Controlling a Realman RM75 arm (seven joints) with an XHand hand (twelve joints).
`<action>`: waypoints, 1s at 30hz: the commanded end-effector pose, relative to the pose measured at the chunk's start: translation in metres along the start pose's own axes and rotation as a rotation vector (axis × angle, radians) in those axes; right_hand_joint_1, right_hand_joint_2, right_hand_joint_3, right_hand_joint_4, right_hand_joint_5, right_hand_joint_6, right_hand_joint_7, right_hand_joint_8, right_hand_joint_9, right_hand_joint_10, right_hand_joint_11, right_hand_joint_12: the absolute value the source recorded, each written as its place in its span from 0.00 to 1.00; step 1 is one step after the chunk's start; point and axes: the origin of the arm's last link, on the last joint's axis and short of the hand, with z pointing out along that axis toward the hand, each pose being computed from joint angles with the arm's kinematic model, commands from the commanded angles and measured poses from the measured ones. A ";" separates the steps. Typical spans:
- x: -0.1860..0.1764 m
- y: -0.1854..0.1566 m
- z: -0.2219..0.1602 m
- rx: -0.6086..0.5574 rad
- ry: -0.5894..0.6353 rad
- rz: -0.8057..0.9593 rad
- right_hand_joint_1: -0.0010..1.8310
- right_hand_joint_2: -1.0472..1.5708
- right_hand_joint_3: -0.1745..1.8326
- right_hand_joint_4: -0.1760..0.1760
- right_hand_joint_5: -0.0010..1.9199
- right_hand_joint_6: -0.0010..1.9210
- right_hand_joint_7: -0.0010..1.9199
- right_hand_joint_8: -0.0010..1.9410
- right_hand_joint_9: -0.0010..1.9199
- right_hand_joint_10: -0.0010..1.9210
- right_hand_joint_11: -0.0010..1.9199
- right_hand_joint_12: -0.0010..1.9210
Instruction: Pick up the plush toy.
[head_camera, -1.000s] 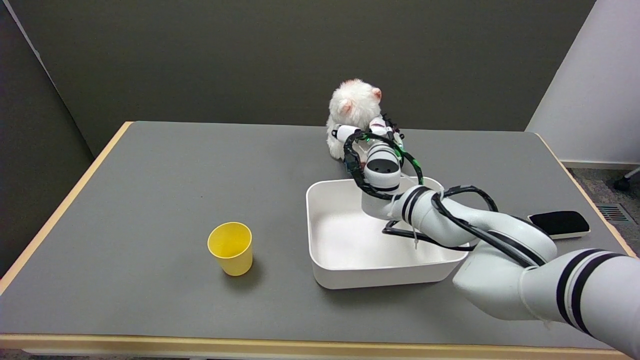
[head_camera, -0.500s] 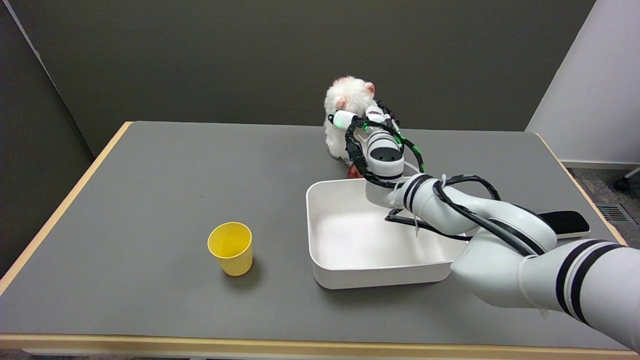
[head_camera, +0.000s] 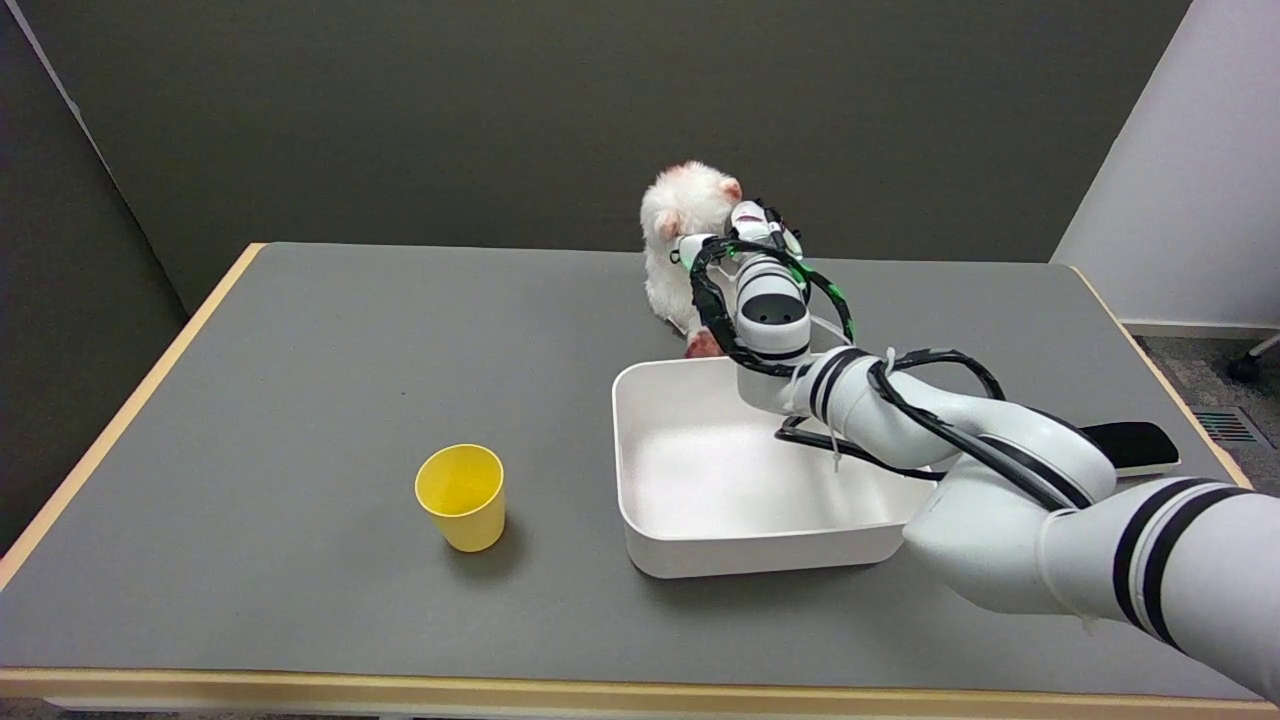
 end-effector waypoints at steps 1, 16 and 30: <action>0.004 0.012 -0.007 0.004 0.050 -0.023 0.55 0.90 0.21 0.42 0.25 0.87 0.24 1.00 0.28 0.79 0.12 0.86; 0.023 0.017 -0.023 0.056 0.154 -0.021 0.58 0.89 0.23 0.19 0.25 0.84 0.29 1.00 0.32 0.82 0.07 0.92; 0.103 0.015 -0.081 0.261 0.428 -0.002 0.62 0.83 0.32 0.00 0.26 0.82 0.36 0.94 0.35 0.79 0.08 0.98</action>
